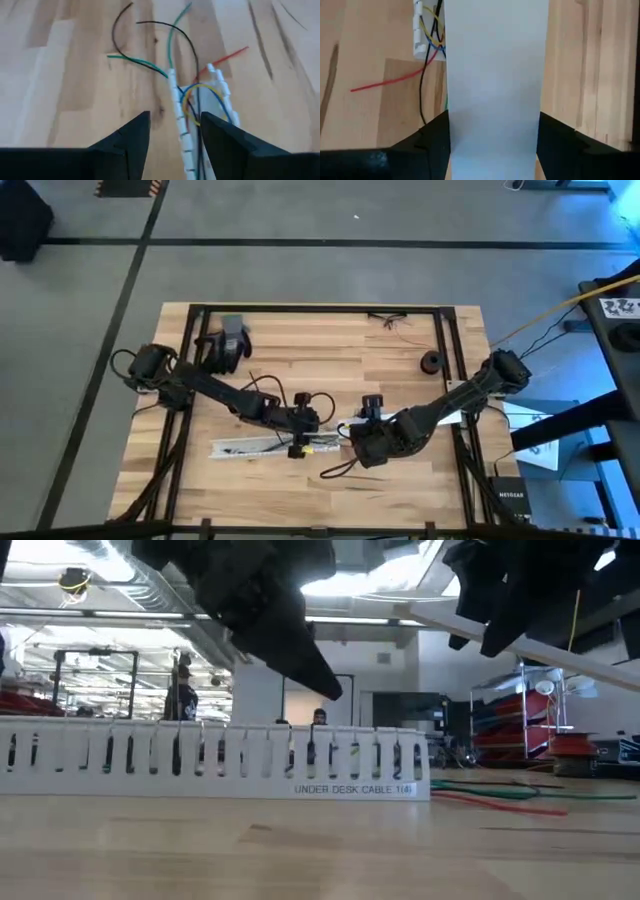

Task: Ziptie cables
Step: Close the white cable duct

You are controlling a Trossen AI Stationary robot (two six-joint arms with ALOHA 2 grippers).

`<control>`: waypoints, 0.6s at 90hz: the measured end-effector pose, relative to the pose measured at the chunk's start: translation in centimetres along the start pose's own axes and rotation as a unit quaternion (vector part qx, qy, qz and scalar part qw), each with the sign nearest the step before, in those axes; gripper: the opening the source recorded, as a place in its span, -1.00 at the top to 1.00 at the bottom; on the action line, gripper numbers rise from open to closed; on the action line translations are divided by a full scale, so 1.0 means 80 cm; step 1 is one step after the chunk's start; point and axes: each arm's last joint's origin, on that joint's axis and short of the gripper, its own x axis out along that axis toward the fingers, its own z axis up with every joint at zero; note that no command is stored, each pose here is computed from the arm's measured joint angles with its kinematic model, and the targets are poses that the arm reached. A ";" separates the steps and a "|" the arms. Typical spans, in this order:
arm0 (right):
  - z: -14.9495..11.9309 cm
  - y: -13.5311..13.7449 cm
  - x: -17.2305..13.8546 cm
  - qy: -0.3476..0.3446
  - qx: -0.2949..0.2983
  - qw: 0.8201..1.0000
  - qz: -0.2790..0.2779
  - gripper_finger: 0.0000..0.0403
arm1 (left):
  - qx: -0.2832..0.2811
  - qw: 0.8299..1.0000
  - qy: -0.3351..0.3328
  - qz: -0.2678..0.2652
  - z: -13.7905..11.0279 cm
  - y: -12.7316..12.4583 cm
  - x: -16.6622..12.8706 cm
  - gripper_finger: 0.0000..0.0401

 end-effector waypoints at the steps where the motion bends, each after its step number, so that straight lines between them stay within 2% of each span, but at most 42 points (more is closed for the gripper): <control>1: 0.000 0.000 0.000 0.000 -0.001 1.000 0.000 -0.14 | 0.002 1.000 -0.002 0.000 0.001 0.000 -0.001 0.15; 13: -0.001 -0.001 0.000 0.004 -0.004 1.000 -0.005 -0.14 | 0.008 1.000 -0.021 0.013 0.015 0.001 -0.007 0.12; 22: -0.002 -0.001 0.000 0.007 -0.006 1.000 -0.007 -0.14 | 0.005 1.000 -0.028 0.013 0.023 0.001 -0.009 0.00; 44: -0.003 -0.001 0.000 0.010 -0.007 1.000 -0.006 -0.14 | -0.035 0.999 -0.010 0.018 0.035 0.006 -0.015 -0.60; 54: -0.003 -0.001 0.000 0.012 -0.004 1.000 -0.007 -0.14 | -0.025 1.000 -0.006 0.014 0.035 0.002 -0.016 -0.87</control>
